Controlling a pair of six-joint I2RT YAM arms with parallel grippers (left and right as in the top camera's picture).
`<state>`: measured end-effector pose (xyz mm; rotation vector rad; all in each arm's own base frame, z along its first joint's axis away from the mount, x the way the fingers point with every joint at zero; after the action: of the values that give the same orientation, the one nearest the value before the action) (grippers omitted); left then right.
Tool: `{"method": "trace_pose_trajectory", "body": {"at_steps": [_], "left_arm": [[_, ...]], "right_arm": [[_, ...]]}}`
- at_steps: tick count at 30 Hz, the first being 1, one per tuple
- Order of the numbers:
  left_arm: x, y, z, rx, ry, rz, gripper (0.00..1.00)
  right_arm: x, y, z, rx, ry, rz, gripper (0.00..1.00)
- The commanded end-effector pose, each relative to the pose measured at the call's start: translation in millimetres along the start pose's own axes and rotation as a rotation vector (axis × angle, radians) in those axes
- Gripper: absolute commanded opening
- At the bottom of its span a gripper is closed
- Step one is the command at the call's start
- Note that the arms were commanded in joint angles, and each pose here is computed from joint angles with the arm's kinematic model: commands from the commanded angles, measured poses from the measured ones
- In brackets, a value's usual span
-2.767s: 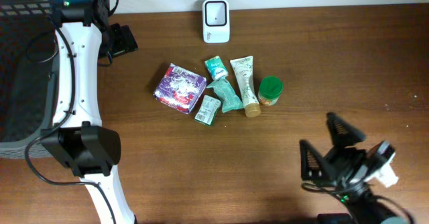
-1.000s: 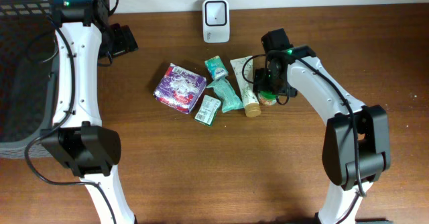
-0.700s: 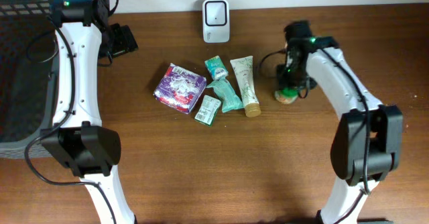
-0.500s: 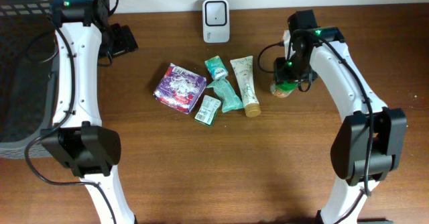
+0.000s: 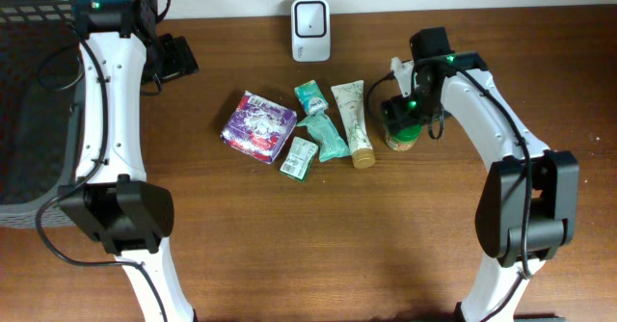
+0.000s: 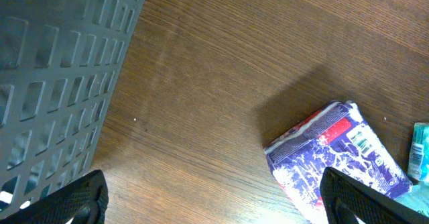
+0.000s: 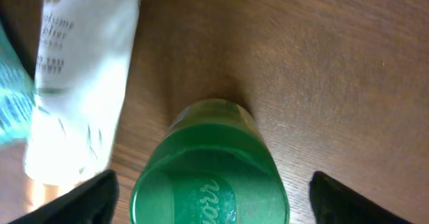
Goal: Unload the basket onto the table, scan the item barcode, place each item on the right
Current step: 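Close the right gripper on the green-lidded jar lid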
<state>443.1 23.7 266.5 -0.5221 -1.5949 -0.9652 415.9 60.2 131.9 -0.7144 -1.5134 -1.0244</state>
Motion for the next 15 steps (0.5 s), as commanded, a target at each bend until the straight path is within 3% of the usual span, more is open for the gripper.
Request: {"method": "trace_pose_trajectory", "body": {"at_steps": [1, 3, 6, 11, 15], "left_arm": [[-8, -1, 0, 0.011, 0.013, 0.017, 0.99], [-8, -1, 0, 0.011, 0.013, 0.017, 0.99], [-8, -1, 0, 0.011, 0.013, 0.017, 0.99], [-8, -1, 0, 0.011, 0.013, 0.017, 0.99], [-8, -1, 1, 0.012, 0.013, 0.017, 0.99]], "right_arm": [[10, 8, 9, -0.361, 0.078, -0.025, 0.92], [11, 6, 14, -0.556, 0.113, 0.003, 0.95], [3, -5, 8, -0.686, 0.026, 0.040, 0.96], [-1, -6, -3, -0.732, -0.064, 0.014, 0.79], [-7, -8, -2, -0.788, -0.064, 0.014, 0.76]]}}
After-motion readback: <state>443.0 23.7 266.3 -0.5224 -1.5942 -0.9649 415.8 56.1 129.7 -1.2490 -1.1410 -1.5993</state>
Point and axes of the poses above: each gripper's point midway between its finger pads, its own x axis back along the fingers, its own z axis along the line the jaws close on, y = z × x, the point moved 6 cm from there along x, back along the fingers, and after that the axes turned 12 degrees about x, right-handed, at the moved point
